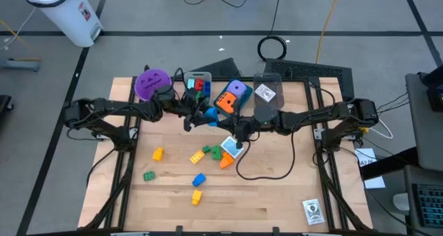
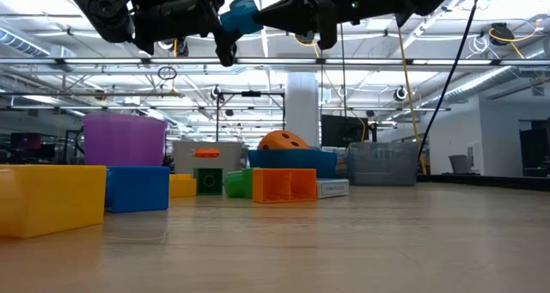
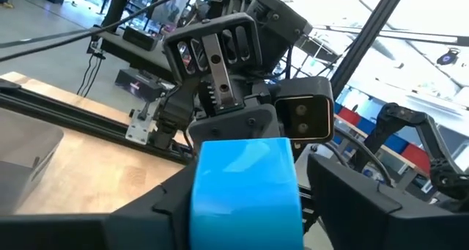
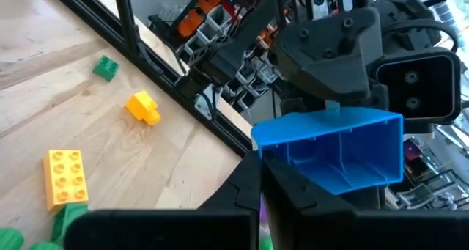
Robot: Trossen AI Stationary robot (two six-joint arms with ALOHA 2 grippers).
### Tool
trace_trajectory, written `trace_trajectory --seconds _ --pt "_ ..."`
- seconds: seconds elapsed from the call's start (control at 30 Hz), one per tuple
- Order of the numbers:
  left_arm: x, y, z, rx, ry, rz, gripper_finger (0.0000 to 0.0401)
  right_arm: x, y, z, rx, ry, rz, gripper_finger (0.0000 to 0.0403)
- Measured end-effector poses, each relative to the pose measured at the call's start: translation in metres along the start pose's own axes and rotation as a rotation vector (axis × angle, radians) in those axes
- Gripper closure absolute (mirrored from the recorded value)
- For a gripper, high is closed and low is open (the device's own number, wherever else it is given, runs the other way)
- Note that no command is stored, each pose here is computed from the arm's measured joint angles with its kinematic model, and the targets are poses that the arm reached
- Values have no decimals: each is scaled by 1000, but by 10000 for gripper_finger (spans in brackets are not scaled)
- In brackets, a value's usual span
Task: Pick & Place Toys
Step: Put the blue game piece into the gray bin
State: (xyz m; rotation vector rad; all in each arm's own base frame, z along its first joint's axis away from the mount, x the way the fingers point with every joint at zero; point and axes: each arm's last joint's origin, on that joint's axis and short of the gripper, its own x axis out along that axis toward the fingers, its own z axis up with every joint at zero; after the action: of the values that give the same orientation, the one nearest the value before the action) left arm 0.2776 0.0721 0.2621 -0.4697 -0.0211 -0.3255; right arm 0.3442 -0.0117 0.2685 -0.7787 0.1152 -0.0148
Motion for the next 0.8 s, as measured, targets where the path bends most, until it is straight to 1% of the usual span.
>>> trace_trajectory --seconds 0.1,0.2,0.5,0.67,0.8 --pt "0 0 0 2 -1 0 193 0 0 0 0 -7 -8 402" --pt "0 0 0 11 -1 -2 211 0 0 -1 1 -2 -6 392" --pt "0 0 1 30 -10 11 263 -3 -1 0 28 12 -1 336" --pt "-3 4 3 36 -17 20 260 -15 -8 6 39 40 15 293" --pt "-12 11 11 84 -43 65 257 -31 -15 12 87 75 38 260"
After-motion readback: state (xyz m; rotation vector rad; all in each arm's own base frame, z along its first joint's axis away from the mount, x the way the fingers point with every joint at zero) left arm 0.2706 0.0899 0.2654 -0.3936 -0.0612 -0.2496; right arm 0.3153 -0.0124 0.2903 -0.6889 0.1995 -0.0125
